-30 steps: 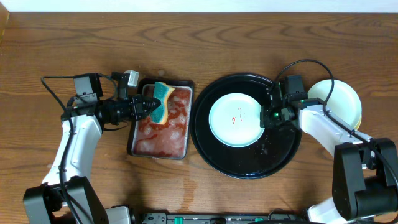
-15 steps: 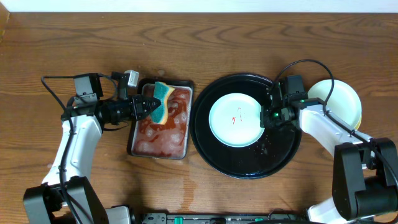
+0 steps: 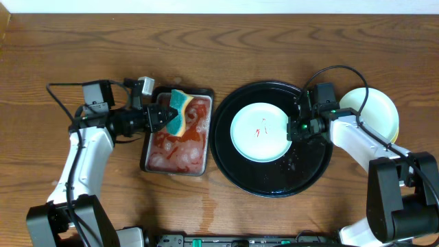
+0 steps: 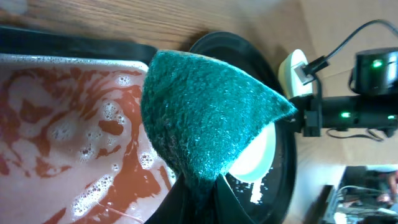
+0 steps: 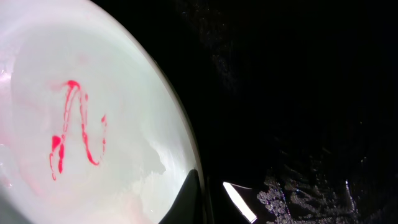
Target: Clean dirty plates on tray and stack at the side
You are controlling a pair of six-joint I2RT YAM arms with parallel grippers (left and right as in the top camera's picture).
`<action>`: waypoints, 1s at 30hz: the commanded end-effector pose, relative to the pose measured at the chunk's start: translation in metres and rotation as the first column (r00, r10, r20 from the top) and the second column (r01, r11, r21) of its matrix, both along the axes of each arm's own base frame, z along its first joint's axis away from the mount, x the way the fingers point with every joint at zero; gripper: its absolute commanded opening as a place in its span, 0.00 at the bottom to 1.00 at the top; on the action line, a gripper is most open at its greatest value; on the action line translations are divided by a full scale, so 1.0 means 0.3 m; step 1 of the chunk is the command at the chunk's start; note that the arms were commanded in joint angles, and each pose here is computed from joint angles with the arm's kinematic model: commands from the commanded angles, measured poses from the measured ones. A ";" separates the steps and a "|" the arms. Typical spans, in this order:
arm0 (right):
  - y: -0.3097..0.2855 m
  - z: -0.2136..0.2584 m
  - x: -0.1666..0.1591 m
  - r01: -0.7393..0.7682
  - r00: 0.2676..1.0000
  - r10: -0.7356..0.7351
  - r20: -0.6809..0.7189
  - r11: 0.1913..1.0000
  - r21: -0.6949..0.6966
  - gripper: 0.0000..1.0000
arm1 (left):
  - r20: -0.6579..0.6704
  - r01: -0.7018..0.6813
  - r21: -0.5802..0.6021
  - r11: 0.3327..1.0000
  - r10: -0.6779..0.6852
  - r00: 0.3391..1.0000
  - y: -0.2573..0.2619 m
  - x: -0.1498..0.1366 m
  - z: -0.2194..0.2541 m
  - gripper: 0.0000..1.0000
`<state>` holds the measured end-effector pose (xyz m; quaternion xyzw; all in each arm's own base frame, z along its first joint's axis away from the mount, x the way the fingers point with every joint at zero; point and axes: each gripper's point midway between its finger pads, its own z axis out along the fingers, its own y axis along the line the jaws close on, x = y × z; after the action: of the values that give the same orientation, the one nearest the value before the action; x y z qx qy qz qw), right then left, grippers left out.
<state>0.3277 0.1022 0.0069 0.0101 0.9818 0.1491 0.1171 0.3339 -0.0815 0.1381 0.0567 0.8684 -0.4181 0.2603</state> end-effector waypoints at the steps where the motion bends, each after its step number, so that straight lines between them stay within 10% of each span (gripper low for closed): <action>1: 0.007 0.012 -0.004 -0.018 1.000 0.018 0.013 1.000 -0.011 0.01 | -0.057 -0.092 0.143 0.985 0.101 0.993 0.006 0.028 -0.071 0.08; 7: 0.007 0.012 -0.005 -0.018 1.000 0.018 0.013 1.000 -0.011 0.01 | -0.107 -0.448 0.504 0.738 0.568 0.816 0.150 0.060 -0.203 0.08; 14: 0.007 0.012 -0.004 -0.018 1.000 0.018 0.014 1.000 -0.011 0.01 | -0.075 -0.344 0.691 0.636 0.537 0.840 0.112 0.019 -0.201 0.07; 30: 0.010 -0.009 -0.112 -0.032 0.992 0.031 -0.122 0.999 -0.003 0.01 | -0.139 -0.125 0.568 0.813 0.245 0.960 -0.218 -0.007 -0.115 0.07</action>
<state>0.3046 0.0997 0.0031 0.0156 0.9869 0.1447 0.0698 0.3354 -0.1159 0.0952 -0.0402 0.9793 -0.0849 0.1790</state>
